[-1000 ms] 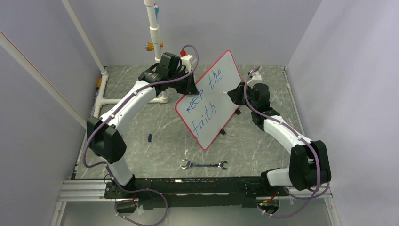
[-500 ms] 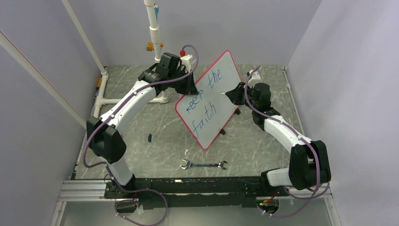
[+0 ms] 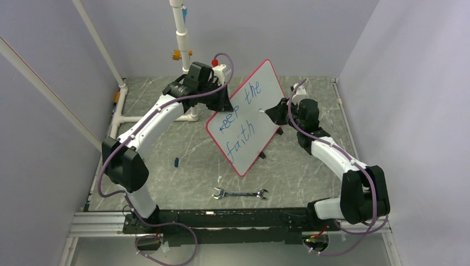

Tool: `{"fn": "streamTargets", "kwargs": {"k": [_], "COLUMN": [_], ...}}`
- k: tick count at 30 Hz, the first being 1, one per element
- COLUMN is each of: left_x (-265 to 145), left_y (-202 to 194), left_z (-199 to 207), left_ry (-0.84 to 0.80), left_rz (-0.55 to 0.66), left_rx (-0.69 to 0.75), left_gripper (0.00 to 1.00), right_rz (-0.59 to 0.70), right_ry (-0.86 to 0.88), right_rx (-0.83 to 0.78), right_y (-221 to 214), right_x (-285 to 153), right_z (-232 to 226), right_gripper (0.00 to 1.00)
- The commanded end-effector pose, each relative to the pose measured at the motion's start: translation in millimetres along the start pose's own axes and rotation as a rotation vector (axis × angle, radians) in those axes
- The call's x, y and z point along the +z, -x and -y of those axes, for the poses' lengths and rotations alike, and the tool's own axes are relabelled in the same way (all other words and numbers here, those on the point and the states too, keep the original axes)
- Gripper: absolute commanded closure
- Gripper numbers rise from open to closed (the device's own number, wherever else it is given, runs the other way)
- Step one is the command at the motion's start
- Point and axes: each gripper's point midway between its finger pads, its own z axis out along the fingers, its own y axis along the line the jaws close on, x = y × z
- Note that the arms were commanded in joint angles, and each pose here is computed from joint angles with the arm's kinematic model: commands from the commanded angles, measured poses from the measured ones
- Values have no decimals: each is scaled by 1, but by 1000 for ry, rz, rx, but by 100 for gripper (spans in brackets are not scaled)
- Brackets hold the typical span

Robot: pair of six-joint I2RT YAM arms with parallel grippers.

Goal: Write a sentence on the whiteboard

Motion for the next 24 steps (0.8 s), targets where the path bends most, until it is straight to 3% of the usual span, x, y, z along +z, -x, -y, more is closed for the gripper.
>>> {"fn": "streamTargets", "kwargs": {"k": [1,15,24], "left_x": [3,4,2], "left_y": [-12,-12,-11], "left_z": [-17,-17,-16], "left_ry": [89,89,88], "left_rz": [-42,-46,-42], "left_rx": [148,148,149], "left_gripper": [100,100,100], "right_rz": [-67,-45,-77], "right_ry": [-20,-82,-108], "right_rx": [15,9,21], "right_y": [-21,-7,-22], "right_x": [0,7,1], "right_z": [3,13,19], "right_gripper": [100,100,100]}}
